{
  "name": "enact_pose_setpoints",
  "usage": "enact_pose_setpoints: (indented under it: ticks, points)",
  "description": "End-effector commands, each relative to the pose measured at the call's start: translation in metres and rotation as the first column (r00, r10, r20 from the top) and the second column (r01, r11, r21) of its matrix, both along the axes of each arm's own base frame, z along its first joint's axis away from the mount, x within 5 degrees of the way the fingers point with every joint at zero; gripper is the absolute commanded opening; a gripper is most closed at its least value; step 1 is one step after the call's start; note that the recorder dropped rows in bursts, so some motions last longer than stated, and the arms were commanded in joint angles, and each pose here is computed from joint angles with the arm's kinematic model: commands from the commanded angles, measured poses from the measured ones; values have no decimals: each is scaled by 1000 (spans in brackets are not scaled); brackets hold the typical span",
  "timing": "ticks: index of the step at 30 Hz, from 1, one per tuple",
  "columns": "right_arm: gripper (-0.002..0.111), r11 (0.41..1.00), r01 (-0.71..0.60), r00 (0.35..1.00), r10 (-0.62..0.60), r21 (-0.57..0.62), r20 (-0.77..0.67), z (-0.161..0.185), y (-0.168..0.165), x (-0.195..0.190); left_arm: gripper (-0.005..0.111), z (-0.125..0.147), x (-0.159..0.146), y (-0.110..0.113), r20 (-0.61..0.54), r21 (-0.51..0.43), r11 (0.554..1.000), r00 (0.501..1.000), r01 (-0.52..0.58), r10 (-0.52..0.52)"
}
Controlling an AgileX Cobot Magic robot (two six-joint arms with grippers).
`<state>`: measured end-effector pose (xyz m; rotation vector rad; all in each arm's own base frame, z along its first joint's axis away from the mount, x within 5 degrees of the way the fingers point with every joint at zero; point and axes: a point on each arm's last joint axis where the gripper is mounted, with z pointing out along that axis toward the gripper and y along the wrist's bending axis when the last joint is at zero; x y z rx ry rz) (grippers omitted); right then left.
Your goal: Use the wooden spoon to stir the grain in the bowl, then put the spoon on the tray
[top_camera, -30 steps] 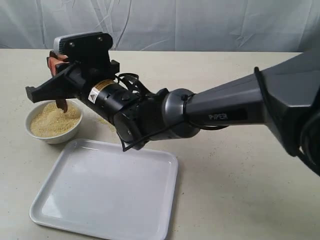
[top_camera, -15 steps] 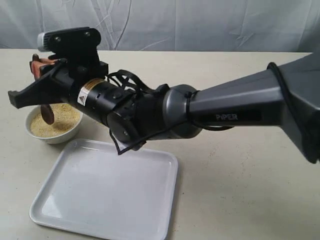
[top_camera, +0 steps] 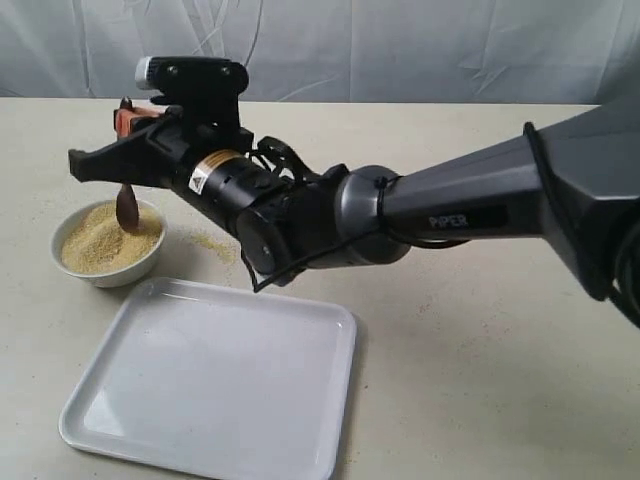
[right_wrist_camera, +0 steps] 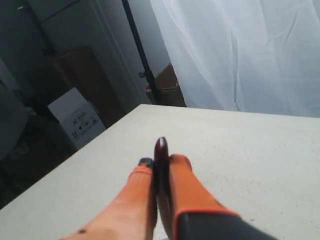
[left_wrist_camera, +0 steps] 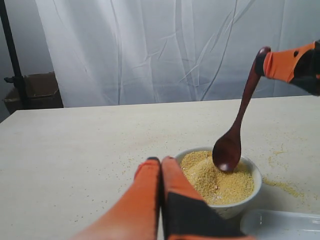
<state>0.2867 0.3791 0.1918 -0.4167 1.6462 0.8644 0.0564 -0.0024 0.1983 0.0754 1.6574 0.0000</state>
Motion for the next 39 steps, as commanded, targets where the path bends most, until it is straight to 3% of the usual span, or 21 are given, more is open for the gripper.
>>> enact_pose_setpoints:
  ticks: [1,10,19,25,34,39]
  points:
    - [-1,999,4,999,-6,38,49,22,-5,0,0,0,0,0,13,-6,1000,1000,1,-1]
    - [-1,997,-4,1000,6,-71,19,-11,-1,2,0,0,0,0,13,-1,1000,1000,1,-1]
    - [-1,998,-28,999,27,-62,-18,-31,6,-2,0,0,0,0,13,2,1000,1000,0,0]
    - [-1,999,-33,999,33,-16,27,-21,9,-6,0,0,0,0,13,2,1000,1000,0,0]
    - [-1,997,-50,994,44,53,105,22,5,-11,0,0,0,0,13,2,1000,1000,0,0]
    - [-1,998,-52,991,48,25,123,26,4,-11,0,0,0,0,13,2,1000,1000,0,0]
